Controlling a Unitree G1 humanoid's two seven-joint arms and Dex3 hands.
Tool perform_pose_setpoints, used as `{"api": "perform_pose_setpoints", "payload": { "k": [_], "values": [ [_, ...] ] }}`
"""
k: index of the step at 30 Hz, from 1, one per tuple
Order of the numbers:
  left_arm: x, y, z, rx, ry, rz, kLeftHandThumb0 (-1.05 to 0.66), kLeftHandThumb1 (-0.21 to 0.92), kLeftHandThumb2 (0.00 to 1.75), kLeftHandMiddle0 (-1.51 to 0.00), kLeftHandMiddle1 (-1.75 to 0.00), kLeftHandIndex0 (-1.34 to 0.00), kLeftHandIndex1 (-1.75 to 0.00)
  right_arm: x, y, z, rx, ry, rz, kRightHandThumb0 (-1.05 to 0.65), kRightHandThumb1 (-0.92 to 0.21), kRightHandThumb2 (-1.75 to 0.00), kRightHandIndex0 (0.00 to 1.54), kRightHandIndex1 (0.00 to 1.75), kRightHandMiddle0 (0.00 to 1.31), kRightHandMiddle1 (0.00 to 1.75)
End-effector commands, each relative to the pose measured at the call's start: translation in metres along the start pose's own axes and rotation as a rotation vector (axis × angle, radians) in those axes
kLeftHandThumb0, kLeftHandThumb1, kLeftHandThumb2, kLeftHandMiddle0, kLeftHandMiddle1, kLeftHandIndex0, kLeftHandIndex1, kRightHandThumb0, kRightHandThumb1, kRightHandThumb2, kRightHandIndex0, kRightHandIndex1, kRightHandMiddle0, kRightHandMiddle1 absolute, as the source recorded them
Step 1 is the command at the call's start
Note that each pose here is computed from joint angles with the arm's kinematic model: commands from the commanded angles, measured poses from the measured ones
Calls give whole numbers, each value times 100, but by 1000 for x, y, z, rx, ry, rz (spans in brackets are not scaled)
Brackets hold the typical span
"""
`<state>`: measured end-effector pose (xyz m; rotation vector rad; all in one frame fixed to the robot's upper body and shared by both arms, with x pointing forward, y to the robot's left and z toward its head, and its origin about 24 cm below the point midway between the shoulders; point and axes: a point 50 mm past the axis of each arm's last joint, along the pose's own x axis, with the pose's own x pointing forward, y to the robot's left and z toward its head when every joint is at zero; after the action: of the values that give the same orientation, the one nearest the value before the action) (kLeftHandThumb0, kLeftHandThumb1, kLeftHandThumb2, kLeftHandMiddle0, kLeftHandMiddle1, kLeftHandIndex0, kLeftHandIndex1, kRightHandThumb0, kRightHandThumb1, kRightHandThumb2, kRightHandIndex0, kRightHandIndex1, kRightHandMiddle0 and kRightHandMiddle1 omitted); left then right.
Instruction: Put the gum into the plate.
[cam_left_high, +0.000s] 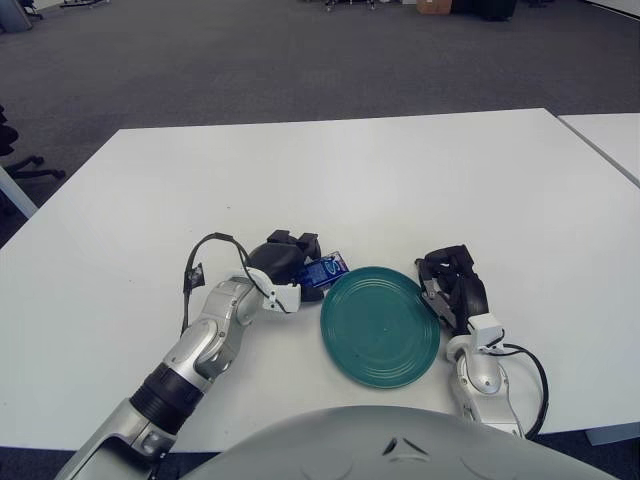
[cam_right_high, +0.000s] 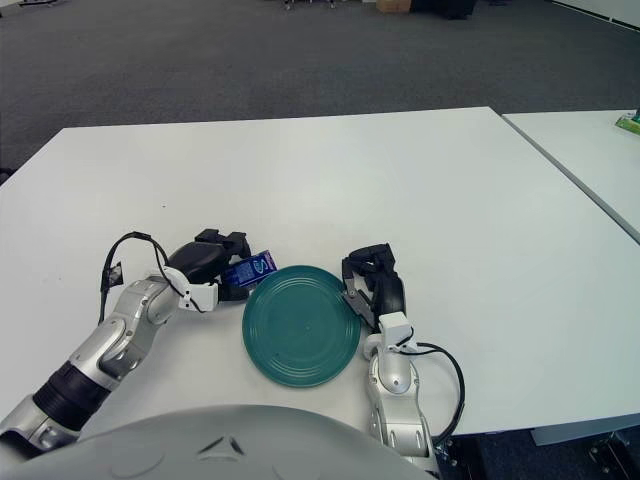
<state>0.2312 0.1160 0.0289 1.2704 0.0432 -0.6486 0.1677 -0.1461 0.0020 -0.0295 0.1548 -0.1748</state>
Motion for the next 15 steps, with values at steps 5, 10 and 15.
{"api": "perform_pose_setpoints", "payload": {
  "k": [5,10,15],
  "values": [
    [1,-7,-6,43,73,1,-51,69,66,-47,-161,-26,-166,-10,-5,-25,-16,137,-14,-35,-92,-52,38,84,19,175],
    [2,-5,-6,73,102,54,-9,37,120,-64,-164,-37,-173,-9,-6,-25,-21,136,-17,-35,-92,-52,39,85,19,175],
    [4,-9,-15,87,116,150,-2,21,138,-74,-158,-48,-174,-9,-6,-25,-16,135,-15,-35,-92,-52,39,87,19,175]
  ]
}}
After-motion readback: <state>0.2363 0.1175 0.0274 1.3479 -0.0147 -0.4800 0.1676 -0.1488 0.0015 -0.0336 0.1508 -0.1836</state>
